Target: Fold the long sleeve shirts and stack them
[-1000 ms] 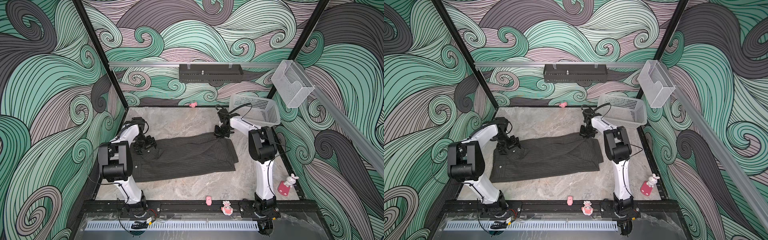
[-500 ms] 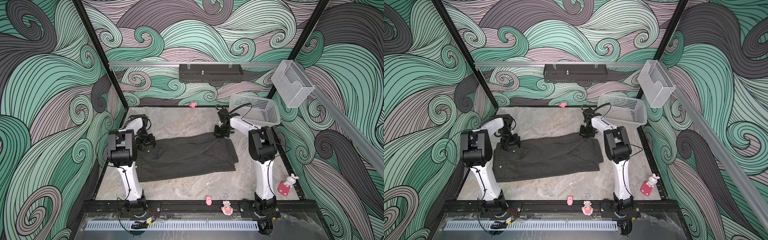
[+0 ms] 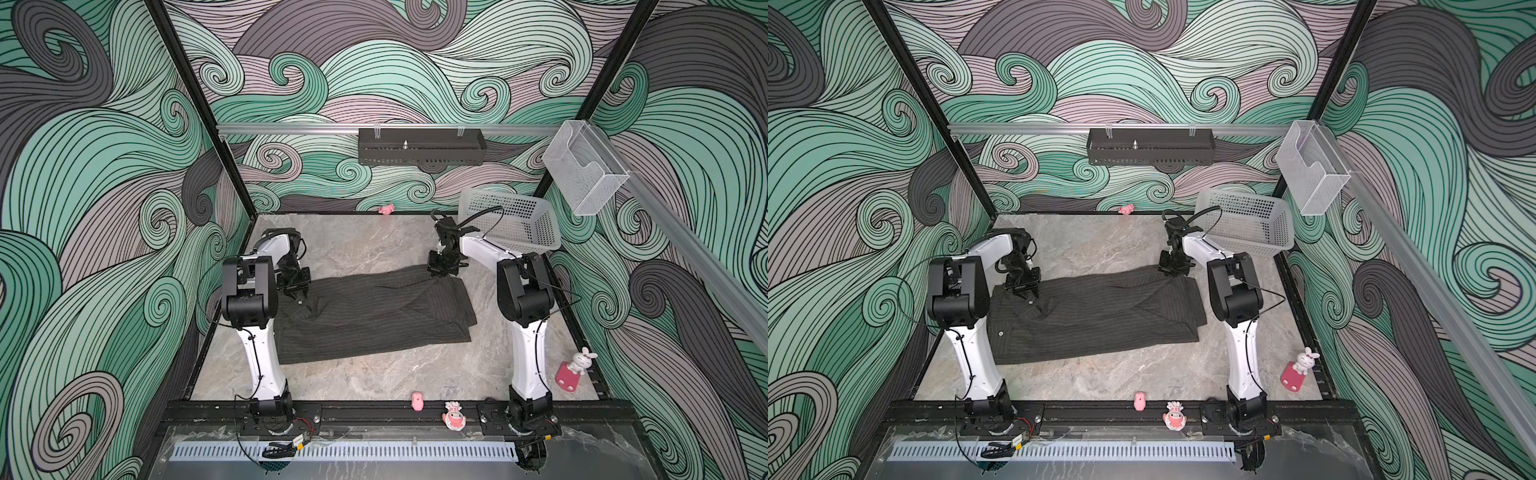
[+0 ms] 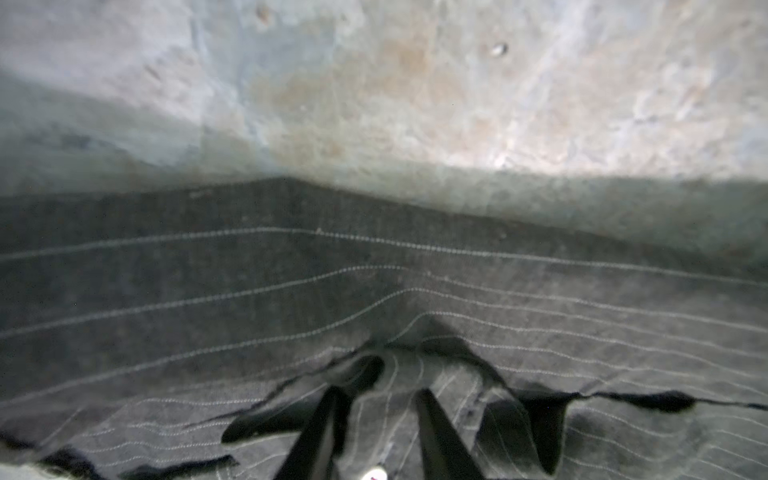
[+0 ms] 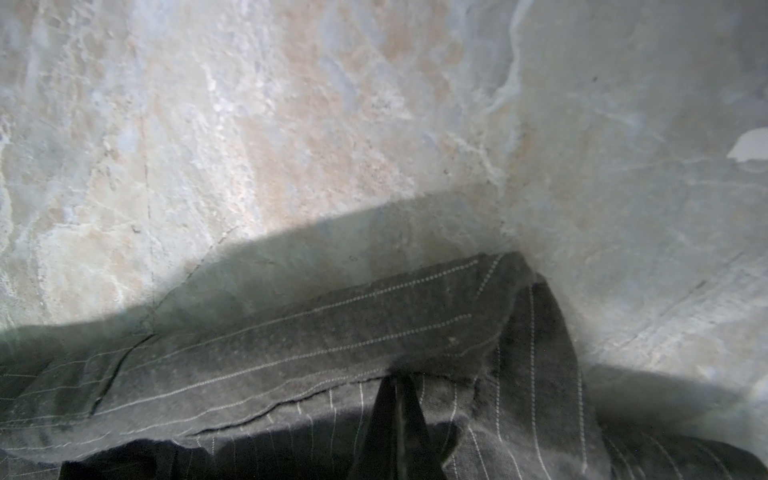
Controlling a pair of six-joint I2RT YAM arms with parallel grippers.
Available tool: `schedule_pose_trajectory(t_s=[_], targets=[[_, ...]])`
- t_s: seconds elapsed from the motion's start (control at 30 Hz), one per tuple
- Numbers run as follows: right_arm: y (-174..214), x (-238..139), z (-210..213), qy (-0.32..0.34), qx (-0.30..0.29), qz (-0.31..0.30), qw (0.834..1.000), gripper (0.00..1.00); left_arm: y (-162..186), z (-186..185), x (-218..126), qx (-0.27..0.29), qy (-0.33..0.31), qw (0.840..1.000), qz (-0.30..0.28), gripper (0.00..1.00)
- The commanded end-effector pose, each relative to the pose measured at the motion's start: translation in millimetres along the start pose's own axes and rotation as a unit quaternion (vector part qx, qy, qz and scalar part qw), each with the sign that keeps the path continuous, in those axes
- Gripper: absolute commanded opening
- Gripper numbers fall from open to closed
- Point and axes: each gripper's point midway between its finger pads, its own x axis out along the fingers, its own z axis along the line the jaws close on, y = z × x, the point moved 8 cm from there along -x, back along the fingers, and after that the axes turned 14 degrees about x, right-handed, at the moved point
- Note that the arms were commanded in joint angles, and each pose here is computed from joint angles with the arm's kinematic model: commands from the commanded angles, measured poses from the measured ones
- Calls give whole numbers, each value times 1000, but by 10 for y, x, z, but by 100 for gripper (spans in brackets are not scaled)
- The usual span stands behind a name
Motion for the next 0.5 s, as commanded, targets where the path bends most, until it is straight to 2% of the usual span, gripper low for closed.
schedule_pose_trajectory(t_s=[0.0,0.27,0.37,0.47], targets=[[33,13,8,0,-1,6,1000,2,107,-56,-263,4,3,1000,-17,25],[33,33,1,2,-1,7,1000,2,233,-81,-476,5,6,999,-47,1],[35,36,-7,5,-2,7,1000,2,318,-51,-600,-9,-12,998,-69,0],[30,58,-31,10,2,6,1000,2,493,35,-815,-51,-51,991,-116,0]])
